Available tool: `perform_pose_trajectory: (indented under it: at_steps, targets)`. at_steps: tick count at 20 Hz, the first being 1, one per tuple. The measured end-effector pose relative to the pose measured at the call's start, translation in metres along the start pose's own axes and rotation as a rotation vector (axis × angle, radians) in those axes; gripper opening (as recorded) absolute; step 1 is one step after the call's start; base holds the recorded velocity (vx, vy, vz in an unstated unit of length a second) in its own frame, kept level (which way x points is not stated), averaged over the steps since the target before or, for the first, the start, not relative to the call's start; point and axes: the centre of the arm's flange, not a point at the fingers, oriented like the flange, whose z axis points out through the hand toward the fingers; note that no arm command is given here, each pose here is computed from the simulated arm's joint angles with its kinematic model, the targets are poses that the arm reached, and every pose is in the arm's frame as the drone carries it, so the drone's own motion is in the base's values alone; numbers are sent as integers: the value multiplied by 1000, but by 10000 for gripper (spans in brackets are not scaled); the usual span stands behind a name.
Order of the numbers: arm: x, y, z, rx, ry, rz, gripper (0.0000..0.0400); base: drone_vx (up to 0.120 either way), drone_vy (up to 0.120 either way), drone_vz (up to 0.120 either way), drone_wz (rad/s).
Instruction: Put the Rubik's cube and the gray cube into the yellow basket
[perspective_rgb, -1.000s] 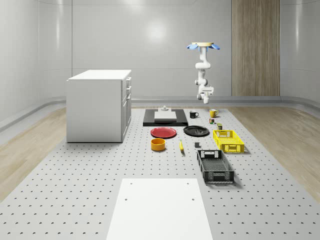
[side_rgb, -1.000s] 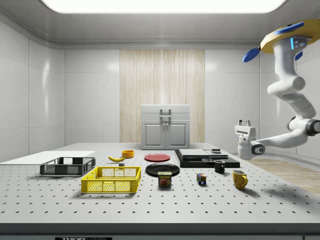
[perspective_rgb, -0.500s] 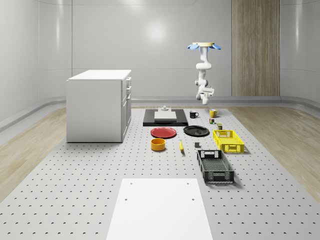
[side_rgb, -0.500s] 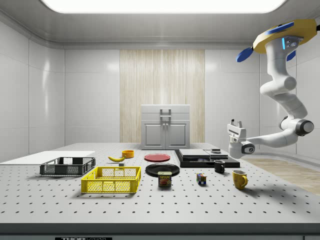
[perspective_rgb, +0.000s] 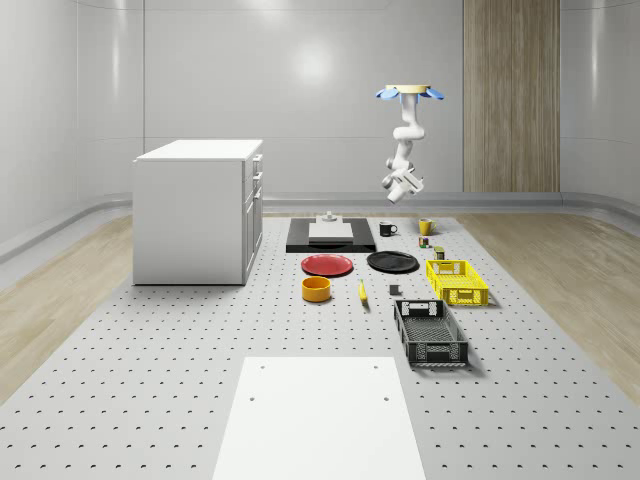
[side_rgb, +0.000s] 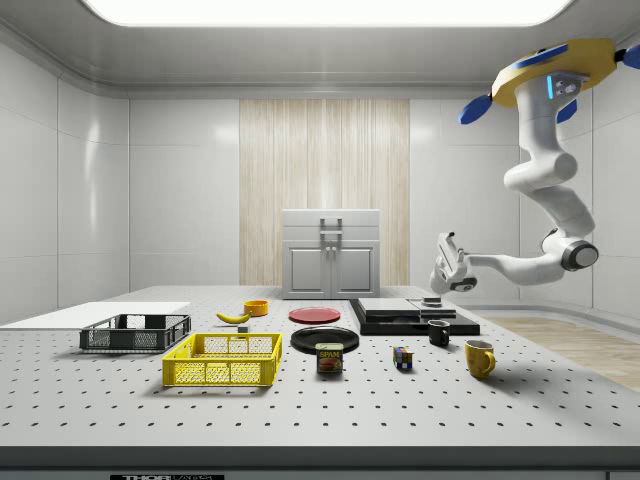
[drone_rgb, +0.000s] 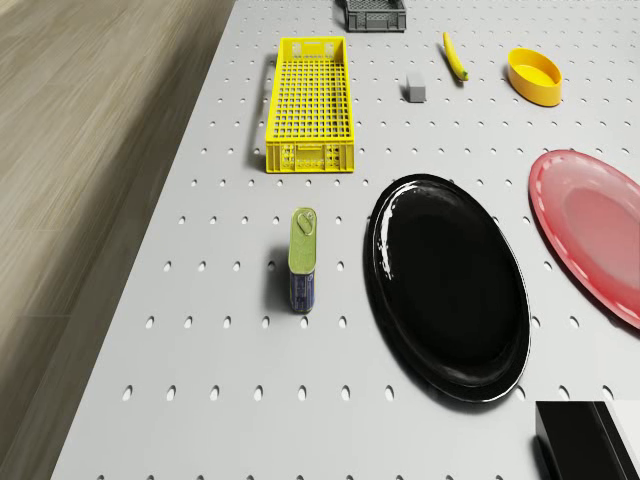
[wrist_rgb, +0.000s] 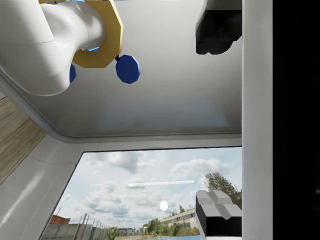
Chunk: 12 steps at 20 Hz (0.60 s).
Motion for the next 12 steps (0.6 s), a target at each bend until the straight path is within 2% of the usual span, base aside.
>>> perform_pose_trajectory:
  at_steps: [3, 6, 9, 12]
  targets:
    - [-32, -32, 11, -332, 332, -11, 400, 120, 0, -120, 0]
    - [-59, -58, 45, -698, 696, -22, 400, 120, 0, -120, 0]
    - [-71, -68, 86, -1012, 1007, -32, 400, 120, 0, -120, 0]
    - [-71, -67, 116, -1230, 1225, -40, 400, 120, 0, -120, 0]
